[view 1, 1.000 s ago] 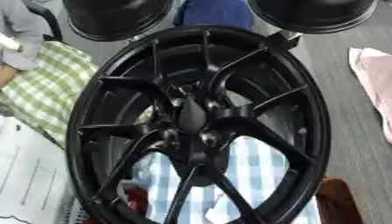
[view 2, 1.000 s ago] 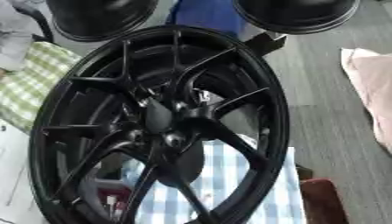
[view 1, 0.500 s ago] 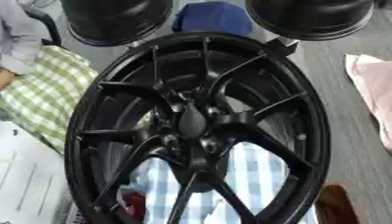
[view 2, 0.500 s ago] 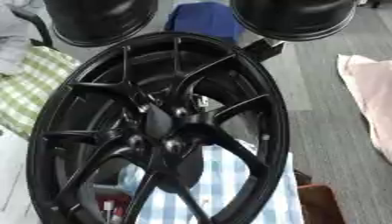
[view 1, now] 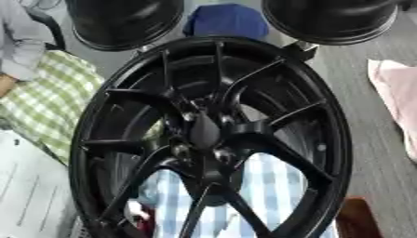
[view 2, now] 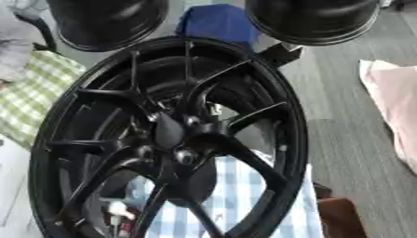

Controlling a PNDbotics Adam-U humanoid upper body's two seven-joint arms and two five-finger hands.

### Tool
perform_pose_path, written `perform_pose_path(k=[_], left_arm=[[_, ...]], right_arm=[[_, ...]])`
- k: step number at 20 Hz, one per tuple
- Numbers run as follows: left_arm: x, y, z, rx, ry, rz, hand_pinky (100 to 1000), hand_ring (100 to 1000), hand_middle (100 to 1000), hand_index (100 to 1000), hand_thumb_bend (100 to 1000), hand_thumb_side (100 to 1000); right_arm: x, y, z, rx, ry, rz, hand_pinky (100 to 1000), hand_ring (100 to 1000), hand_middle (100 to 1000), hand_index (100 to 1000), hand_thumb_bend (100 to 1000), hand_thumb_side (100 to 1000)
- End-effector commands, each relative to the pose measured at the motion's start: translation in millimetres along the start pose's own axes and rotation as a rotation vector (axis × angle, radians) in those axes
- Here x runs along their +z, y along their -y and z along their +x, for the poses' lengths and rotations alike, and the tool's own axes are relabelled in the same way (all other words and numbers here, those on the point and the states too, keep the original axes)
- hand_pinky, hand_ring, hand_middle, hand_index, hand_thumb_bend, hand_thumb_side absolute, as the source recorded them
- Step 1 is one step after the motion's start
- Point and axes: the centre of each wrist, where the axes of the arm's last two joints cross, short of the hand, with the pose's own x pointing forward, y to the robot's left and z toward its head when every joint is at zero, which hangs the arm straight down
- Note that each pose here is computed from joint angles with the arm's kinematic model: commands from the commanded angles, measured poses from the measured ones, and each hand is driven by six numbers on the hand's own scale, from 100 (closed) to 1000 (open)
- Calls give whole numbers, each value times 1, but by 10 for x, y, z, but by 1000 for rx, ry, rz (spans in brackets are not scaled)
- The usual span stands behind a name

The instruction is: Pull the pin out of the wheel hub.

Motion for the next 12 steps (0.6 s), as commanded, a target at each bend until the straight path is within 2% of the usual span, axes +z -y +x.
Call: perform_pose_path(k=[1, 3, 6, 12], left_arm=[[43, -187, 99, 38, 64, 77, 860, 757, 718, 779, 510, 683], [62, -207, 143, 91, 118, 109, 853, 727, 683, 746, 443, 673], [81, -184, 194, 180, 196, 146, 851, 706, 662, 726, 404, 668], [103, 18, 278, 389, 342, 190, 858, 693, 647, 705, 367, 651]], right_arm=[[-21, 37, 75, 6, 28, -5, 847, 610, 757, 679, 100, 817], [-21, 36, 75, 4, 28, -5, 847, 610, 757, 678, 100, 816], [-24, 30, 79, 1, 30, -2, 847, 610, 757, 678, 100, 815], [-35, 15, 95, -11, 39, 3, 847, 610, 757, 678, 100, 811]])
